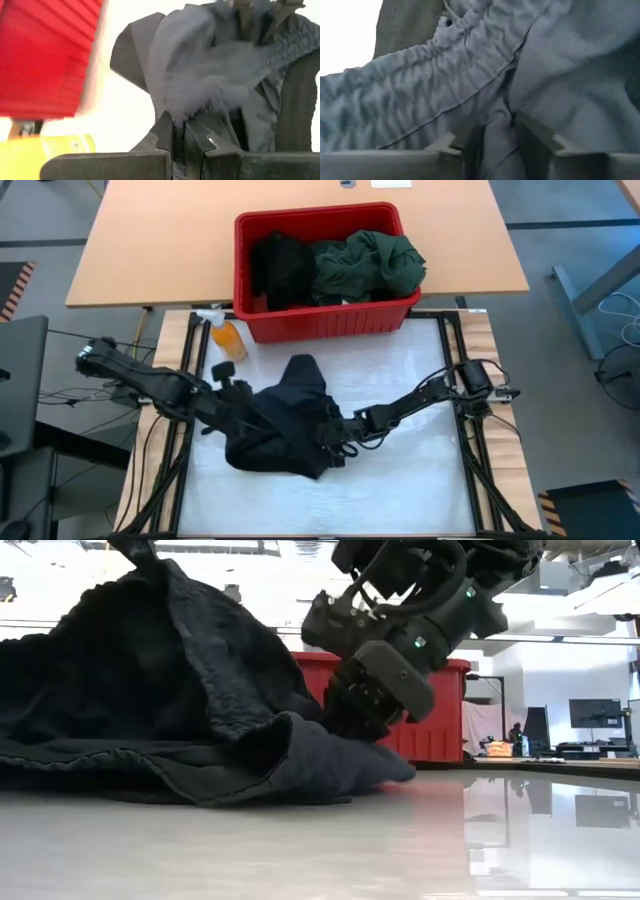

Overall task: Fold Laundry from Bin
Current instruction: Fold the black shorts from the red laundry bin

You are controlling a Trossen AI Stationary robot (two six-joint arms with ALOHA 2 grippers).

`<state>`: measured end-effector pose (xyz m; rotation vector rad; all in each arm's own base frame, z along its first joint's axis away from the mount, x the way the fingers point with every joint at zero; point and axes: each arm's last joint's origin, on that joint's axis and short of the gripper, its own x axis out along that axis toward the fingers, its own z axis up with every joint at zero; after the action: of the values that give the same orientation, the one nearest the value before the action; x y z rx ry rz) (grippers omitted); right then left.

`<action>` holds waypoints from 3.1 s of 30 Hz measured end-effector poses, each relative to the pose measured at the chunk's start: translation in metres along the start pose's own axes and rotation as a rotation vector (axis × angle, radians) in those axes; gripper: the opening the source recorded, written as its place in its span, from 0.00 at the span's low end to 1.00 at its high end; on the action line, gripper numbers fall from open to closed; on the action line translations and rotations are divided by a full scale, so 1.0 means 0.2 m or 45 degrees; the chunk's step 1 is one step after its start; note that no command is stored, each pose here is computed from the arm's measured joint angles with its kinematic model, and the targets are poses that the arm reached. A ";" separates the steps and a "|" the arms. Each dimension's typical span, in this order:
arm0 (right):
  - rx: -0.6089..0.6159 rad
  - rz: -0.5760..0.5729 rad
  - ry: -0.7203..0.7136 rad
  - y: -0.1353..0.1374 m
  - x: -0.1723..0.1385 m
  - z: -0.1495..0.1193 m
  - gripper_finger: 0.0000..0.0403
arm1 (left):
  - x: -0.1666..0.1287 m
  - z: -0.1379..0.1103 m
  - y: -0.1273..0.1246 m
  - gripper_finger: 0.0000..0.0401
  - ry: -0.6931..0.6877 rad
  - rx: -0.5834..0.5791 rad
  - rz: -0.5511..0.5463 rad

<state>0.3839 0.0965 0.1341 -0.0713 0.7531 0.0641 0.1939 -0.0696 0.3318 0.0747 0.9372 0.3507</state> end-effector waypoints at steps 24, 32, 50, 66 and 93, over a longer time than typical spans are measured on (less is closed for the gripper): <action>-0.051 -0.092 -0.652 -0.30 -1.53 0.29 0.05 | -0.28 0.53 0.19 0.00 -1.158 -0.385 -0.052; 0.286 -0.629 -0.995 -0.50 -1.89 0.22 0.05 | -0.30 0.62 0.46 0.00 -1.230 -0.574 0.166; 0.575 0.031 -0.094 -0.09 -1.16 -0.22 0.05 | 0.41 0.07 -0.16 0.00 0.092 -0.418 -0.446; 0.447 0.312 0.183 0.11 -0.90 -0.27 0.33 | 0.75 -0.15 -0.50 0.00 0.416 -0.184 -0.537; -0.192 0.398 0.094 0.40 -1.02 -0.38 0.36 | 0.73 -0.16 -0.51 0.03 0.409 -0.120 -0.545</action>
<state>0.1765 0.1623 0.2160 -0.0992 0.8274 0.4176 0.2742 -0.1206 0.1782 -0.2735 1.2214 0.0071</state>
